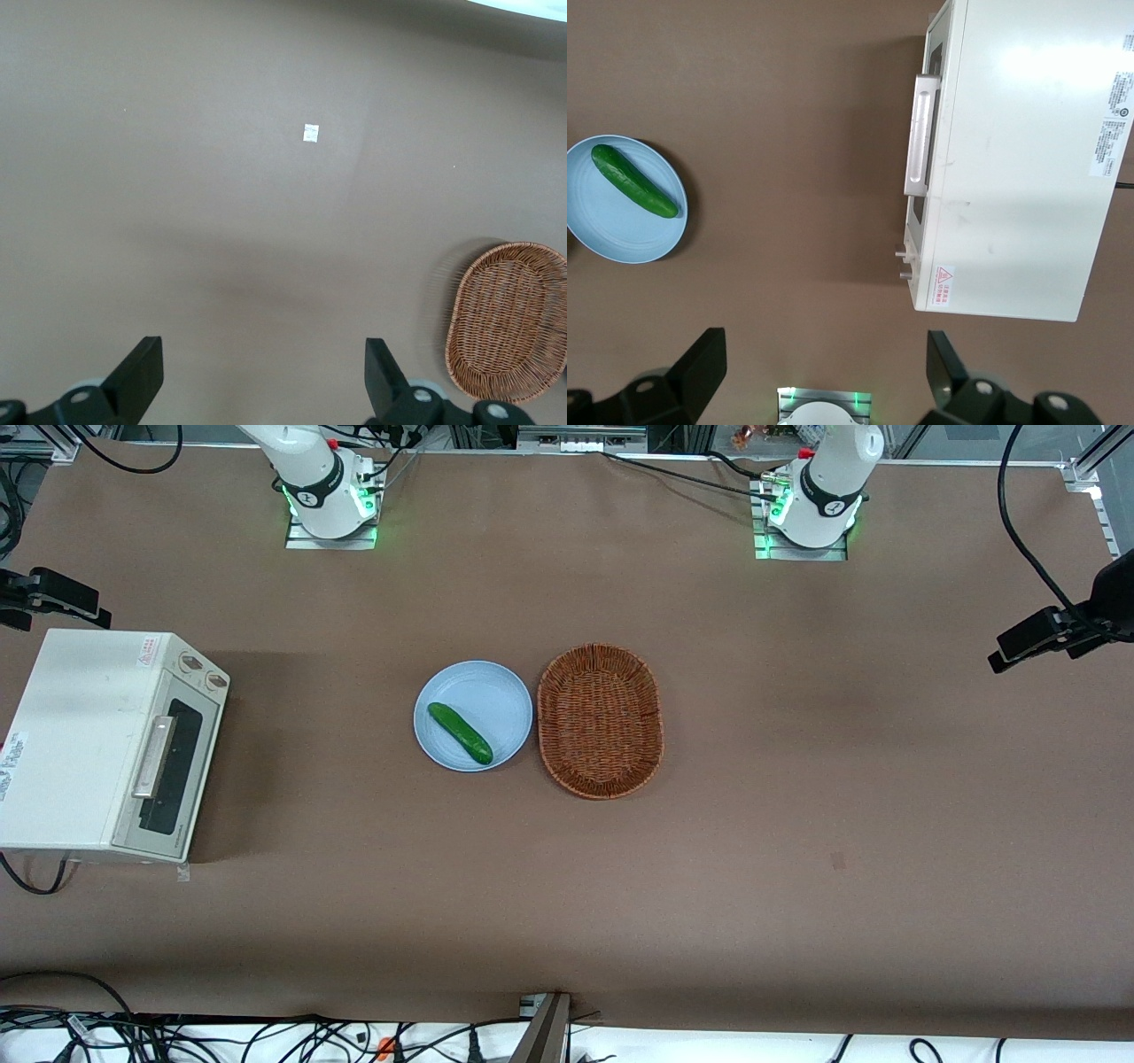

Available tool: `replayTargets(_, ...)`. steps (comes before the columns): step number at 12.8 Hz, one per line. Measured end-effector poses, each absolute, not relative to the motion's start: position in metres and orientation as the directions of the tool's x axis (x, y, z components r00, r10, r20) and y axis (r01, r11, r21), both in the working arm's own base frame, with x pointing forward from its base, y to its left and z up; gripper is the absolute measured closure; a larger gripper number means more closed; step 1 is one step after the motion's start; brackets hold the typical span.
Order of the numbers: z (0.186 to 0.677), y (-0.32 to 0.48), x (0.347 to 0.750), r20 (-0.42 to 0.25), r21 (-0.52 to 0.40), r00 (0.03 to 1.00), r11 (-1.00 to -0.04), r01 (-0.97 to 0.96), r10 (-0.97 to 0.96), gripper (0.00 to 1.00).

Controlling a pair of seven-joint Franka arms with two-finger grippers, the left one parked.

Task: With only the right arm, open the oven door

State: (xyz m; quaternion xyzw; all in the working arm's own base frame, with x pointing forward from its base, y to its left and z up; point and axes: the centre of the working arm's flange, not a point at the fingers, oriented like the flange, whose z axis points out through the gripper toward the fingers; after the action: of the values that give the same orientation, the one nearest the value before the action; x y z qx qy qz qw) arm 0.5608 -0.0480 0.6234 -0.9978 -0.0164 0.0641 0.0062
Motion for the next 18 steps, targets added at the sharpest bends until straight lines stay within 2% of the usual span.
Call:
replayTargets(10,0.612,-0.046,0.566,-0.148,-0.015,0.988,-0.999,0.038,0.04,0.0)
replayTargets(14,0.594,-0.035,0.575,-0.182,-0.018,0.982,-0.998,0.057,0.06,0.0)
replayTargets(16,0.585,-0.025,0.579,-0.2,-0.019,0.977,-0.997,0.073,0.075,0.07)
replayTargets(18,0.571,-0.016,0.583,-0.226,-0.021,0.97,-0.996,0.087,0.089,0.32)
